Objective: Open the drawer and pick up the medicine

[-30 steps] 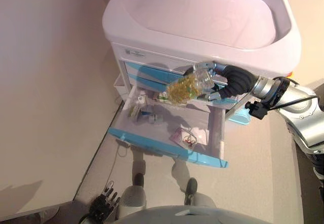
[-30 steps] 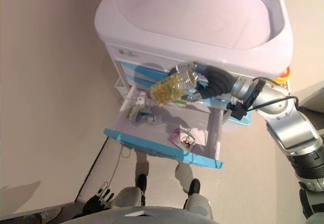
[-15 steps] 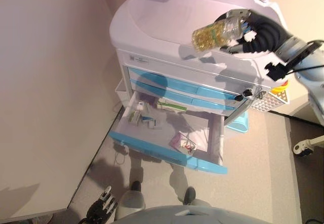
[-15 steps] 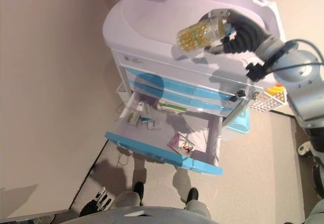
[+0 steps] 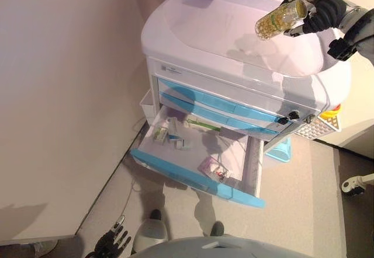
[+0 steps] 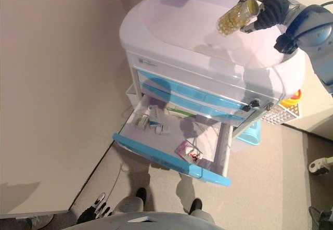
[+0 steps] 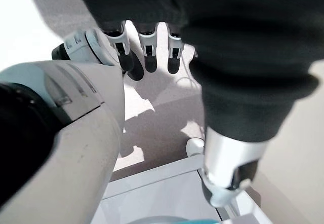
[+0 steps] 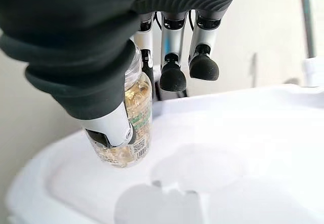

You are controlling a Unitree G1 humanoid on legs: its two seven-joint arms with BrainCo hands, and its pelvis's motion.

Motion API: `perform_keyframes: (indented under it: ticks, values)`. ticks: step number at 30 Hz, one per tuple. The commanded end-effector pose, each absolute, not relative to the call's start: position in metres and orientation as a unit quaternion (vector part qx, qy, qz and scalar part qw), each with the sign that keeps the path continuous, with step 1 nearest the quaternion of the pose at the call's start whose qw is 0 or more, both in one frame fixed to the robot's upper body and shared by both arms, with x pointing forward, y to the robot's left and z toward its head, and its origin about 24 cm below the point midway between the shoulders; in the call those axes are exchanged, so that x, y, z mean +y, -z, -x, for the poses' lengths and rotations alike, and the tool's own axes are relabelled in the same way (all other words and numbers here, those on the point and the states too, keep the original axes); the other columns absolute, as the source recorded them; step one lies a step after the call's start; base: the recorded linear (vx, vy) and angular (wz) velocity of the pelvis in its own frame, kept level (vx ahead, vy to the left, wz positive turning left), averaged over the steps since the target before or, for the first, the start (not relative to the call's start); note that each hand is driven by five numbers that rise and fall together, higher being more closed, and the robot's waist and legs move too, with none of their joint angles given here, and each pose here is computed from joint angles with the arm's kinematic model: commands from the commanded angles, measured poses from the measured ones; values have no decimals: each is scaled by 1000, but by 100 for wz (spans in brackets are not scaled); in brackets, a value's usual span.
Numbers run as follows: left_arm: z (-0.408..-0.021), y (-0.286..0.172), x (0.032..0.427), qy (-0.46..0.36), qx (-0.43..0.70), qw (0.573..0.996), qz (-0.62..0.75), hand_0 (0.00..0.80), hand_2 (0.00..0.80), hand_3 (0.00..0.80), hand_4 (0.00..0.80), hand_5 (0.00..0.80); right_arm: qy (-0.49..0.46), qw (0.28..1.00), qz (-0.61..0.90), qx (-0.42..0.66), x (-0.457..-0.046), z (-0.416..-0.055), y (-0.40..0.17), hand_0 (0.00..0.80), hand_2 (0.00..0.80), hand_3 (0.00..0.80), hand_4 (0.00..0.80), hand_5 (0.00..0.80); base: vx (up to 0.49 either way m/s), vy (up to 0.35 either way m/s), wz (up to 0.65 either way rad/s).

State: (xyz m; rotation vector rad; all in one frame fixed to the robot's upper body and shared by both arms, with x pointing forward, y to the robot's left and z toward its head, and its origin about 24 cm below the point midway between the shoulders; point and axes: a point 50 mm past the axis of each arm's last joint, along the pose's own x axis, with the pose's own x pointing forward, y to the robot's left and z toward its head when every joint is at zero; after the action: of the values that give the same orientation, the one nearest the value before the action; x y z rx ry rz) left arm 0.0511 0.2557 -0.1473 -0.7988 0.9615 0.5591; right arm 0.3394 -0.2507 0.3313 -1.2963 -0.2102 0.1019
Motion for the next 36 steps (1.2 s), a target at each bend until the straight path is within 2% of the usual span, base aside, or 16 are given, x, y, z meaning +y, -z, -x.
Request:
perform_keyframes:
  ticks: [1, 6, 16, 24, 36]
  values:
    - [-46, 140, 278, -261, 459, 784, 327, 0, 0, 0, 0, 0, -14, 751, 646, -133, -251, -326, -378, 800, 800, 800, 800, 800, 14, 4, 4]
    - [-45, 139, 281, -259, 462, 785, 322, 0, 0, 0, 0, 0, -55, 726, 679, -97, -247, -331, -371, 800, 800, 800, 800, 800, 13, 4, 6]
    - [-45, 137, 285, -261, 464, 785, 316, 0, 0, 0, 0, 0, -153, 720, 677, -18, -251, -341, -338, 800, 800, 800, 800, 800, 1, -7, 4]
    - [-47, 136, 285, -252, 465, 789, 313, 0, 0, 0, 0, 0, -169, 717, 676, 30, -265, -349, -318, 800, 800, 800, 800, 800, -2, -1, 1]
    - [-47, 135, 286, -249, 470, 787, 312, 0, 0, 0, 0, 0, -146, 695, 702, 55, -276, -354, -316, 800, 800, 800, 800, 800, 0, 5, 3]
